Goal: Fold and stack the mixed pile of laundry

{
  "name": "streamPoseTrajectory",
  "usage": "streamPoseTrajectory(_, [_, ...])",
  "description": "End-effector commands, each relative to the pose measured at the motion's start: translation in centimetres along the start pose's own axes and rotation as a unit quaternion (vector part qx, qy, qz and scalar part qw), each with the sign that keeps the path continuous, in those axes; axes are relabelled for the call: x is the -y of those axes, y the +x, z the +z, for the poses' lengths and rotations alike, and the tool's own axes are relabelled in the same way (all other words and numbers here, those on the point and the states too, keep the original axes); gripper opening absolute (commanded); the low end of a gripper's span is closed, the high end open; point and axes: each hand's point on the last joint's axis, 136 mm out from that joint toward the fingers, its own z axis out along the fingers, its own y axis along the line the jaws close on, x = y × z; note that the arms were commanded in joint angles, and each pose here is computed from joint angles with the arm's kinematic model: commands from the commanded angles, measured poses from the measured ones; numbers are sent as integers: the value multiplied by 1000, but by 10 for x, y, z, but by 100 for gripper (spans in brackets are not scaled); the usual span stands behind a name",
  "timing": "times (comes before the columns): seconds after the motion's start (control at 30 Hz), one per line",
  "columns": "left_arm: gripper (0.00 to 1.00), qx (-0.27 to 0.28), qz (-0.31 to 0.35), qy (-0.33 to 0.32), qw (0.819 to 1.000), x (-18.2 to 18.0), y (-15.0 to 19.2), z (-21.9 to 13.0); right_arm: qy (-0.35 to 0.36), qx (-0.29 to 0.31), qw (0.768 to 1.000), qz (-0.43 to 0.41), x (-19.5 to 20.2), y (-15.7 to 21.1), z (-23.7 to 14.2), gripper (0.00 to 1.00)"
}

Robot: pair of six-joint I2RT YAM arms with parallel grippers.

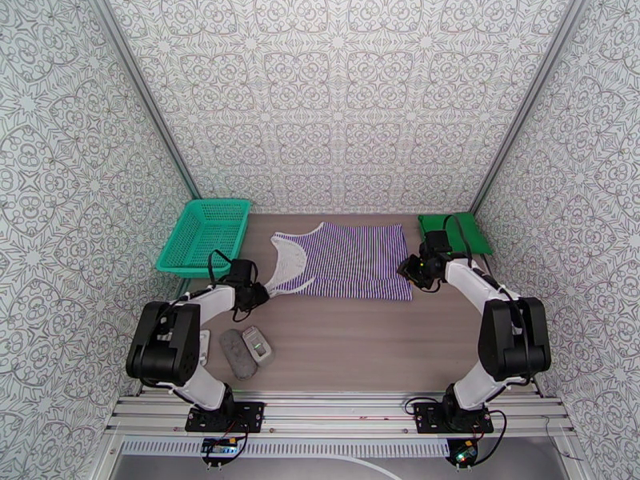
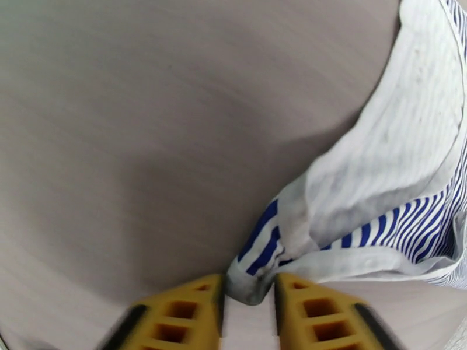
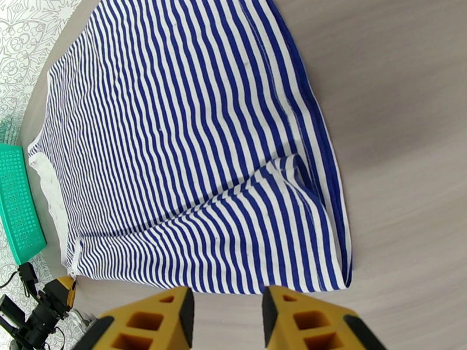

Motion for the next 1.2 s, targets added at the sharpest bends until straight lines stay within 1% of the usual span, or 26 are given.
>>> streamPoseTrajectory(0.0, [8,35,-2,27,999,20,-24,-6,-8,3,1000,-6,-4,3,-5,38])
streamPoseTrajectory(0.1, [0,39,4,25,999,25,-31,-11,-8,4,1000,-6,-4,3,-4,38])
streamPoseTrajectory(0.37, [0,46,8,8,999,32,-47,-23,-7,1,1000,-3,-2,3,1,38])
streamPoseTrajectory(0.63, [0,30,5,-14,999,39,-66,-10,0,-7,1000,1,4,3,14,38])
streamPoseTrajectory(0.67, [8,25,5,-20,999,38,-67,-7,0,-8,1000,2,4,3,16,37])
streamPoseTrajectory(0.7, [22,20,5,-27,999,38,-68,-3,1,-9,1000,3,5,4,17,37])
streamPoseTrajectory(0.73, [33,19,7,-31,999,38,-68,-1,0,-10,1000,3,5,5,18,38])
streamPoseTrajectory(0.8, [44,21,4,-41,999,34,-71,3,1,-9,1000,3,6,5,18,38])
streamPoseTrajectory(0.87, [49,28,1,-47,999,31,-77,5,0,-9,1000,3,6,4,19,38])
streamPoseTrajectory(0.97, [49,32,0,-47,998,30,-87,7,1,-9,1000,1,6,4,19,37])
streamPoseTrajectory(1.03, [50,40,6,-57,998,30,-94,1,4,-7,1000,-2,6,4,19,37])
streamPoseTrajectory(1.13, [63,72,16,-83,994,28,-109,-23,17,1,1000,-12,9,0,18,37])
streamPoseTrajectory(1.17, [65,84,18,-85,993,28,-114,-31,21,5,1000,-15,9,-2,18,37])
